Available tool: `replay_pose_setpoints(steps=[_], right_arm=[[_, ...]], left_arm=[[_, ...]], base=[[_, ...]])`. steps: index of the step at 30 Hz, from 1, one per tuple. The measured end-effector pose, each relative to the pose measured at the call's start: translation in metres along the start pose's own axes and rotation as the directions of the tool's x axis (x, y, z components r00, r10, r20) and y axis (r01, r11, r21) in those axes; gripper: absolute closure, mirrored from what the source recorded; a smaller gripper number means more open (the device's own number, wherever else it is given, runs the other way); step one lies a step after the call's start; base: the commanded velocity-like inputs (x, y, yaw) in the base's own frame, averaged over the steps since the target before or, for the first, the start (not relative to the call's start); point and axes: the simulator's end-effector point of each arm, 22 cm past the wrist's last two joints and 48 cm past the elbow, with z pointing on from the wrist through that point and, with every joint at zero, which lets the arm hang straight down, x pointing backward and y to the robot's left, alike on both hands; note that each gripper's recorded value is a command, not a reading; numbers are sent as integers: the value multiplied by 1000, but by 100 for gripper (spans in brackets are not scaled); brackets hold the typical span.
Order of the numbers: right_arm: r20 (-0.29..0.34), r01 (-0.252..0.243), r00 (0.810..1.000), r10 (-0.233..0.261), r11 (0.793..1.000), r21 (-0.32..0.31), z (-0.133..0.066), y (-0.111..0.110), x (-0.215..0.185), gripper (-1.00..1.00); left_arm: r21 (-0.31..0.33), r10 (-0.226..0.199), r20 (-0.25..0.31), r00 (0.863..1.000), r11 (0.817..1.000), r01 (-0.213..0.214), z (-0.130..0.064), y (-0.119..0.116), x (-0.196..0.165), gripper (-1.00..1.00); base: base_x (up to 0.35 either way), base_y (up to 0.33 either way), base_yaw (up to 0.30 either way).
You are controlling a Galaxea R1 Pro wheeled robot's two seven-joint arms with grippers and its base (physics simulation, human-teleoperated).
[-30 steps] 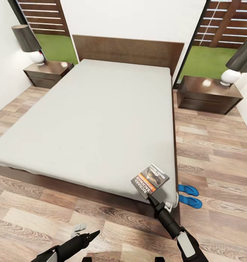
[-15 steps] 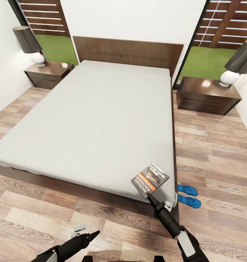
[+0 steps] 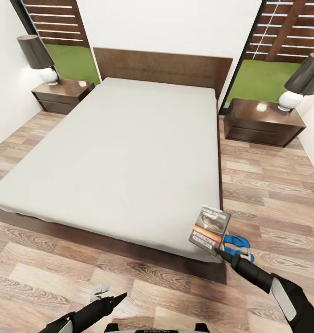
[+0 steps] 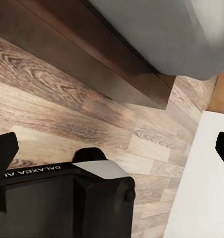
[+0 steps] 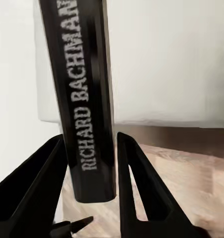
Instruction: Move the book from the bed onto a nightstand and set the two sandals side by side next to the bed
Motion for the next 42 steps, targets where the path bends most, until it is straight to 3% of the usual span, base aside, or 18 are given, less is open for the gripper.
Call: replay_pose_setpoints(steps=[2, 4, 6, 9, 13, 15, 18, 19, 26, 42], right_arm=[[-15, 40, 999, -40, 999, 12, -28, -6, -16, 100], [-29, 83, 996, -84, 996, -33, -65, 0, -36, 100], [-62, 90, 994, -95, 993, -81, -89, 6, -33, 100], [-162, 48, 985, -63, 995, -93, -118, -2, -1, 100], [-311, -36, 950, 37, 999, 9, -148, -39, 61, 100], [-332, -18, 943, 26, 999, 27, -162, -54, 87, 100], [-334, 92, 939, -85, 996, 5, -171, -64, 104, 100], [-333, 110, 938, -102, 994, 5, -174, -67, 108, 100], [-328, 107, 940, -94, 994, 22, -184, -73, 126, 100], [-314, 122, 943, -113, 992, 11, -183, -68, 120, 100]], left_arm=[[0, 0, 0, 1000, 1000, 0, -2, -2, 0, -100], [1, 1, -2, 1000, 1000, -1, -3, -3, 1, -100], [1, 2, -3, 1000, 1000, -2, -5, -5, 2, -100], [1, 3, -4, 1000, 1000, -3, -7, -7, 3, -100], [-1, 3, -5, 1000, 1000, -3, -9, -8, 3, -100], [-1, 3, -5, 1000, 1000, -3, -9, -8, 4, -100], [0, 4, -5, 1000, 1000, -4, -9, -9, 4, -100], [0, 2, -8, 1000, 1000, -2, -9, -9, 5, -100], [7, -27, -34, 999, 1000, 27, -8, -15, 22, -100], [27, -4, -7, 1000, 1000, 4, -6, -29, 23, -100]], base=[[0, 0, 0], [0, 0, 0], [0, 0, 0], [0, 0, 0], [0, 0, 0], [0, 0, 0], [0, 0, 0], [0, 0, 0], [0, 0, 0], [0, 0, 0]])
